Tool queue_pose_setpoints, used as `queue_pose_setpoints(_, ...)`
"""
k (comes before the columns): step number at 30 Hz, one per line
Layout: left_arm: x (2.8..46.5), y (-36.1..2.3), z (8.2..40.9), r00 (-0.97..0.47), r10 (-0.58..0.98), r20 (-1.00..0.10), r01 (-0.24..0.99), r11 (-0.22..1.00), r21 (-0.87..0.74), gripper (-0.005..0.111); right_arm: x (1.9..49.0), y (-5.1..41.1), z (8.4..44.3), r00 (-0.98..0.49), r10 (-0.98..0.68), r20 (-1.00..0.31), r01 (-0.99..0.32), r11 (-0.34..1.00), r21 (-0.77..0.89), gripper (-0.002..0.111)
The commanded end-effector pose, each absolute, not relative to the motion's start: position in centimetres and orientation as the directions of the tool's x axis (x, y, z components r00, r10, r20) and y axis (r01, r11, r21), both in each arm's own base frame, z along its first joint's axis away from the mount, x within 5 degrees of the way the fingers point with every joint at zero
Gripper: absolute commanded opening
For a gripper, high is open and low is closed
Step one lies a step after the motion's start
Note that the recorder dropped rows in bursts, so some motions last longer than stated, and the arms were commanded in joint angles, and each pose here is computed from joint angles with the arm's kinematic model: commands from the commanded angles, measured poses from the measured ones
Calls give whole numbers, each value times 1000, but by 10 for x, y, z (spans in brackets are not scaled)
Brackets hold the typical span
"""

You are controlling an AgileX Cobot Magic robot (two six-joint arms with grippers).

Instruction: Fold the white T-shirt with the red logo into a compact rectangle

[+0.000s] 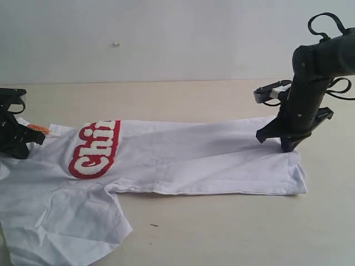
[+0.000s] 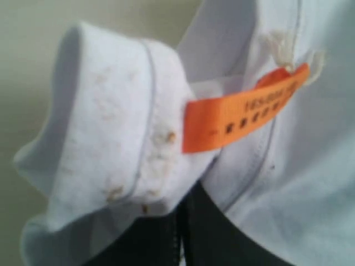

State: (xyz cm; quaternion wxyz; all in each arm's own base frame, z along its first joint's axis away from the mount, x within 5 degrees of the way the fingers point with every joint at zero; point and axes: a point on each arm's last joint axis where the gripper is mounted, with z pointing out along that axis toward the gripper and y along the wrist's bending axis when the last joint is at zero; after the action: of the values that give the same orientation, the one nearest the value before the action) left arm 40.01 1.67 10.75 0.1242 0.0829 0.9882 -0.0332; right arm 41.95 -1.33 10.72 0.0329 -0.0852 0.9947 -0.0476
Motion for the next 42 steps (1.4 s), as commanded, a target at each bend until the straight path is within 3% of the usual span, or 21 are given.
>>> queue_pose_setpoints(1,400,24,107,-955,175,-241,184,983,-17,0,417,-24,94,-977,-213,-6,-209,963,-168,0)
queue_pose_setpoints(12,405,21,149,-910,107,-401,137,989,-48,0,416,-25,97,-976,-217,6,-214,961,-177,0)
queue_pose_setpoints(23,401,-23,202,-778,160,-607,395,877,-274,0,418,-19,173,-956,-172,-236,-139,979,-147,0)
queue_pose_setpoints(29,386,-67,194,-758,353,-548,549,799,-245,0,410,-3,192,-953,-161,-256,-171,985,18,0)
queue_pose_setpoints(37,352,-123,170,-675,610,-415,715,679,-165,0,385,-5,148,-965,-160,-209,-165,986,6,0)
queue_pose_setpoints(42,331,-131,156,-614,752,-241,785,612,-93,0,380,-5,133,-964,-157,-213,-161,987,3,0)
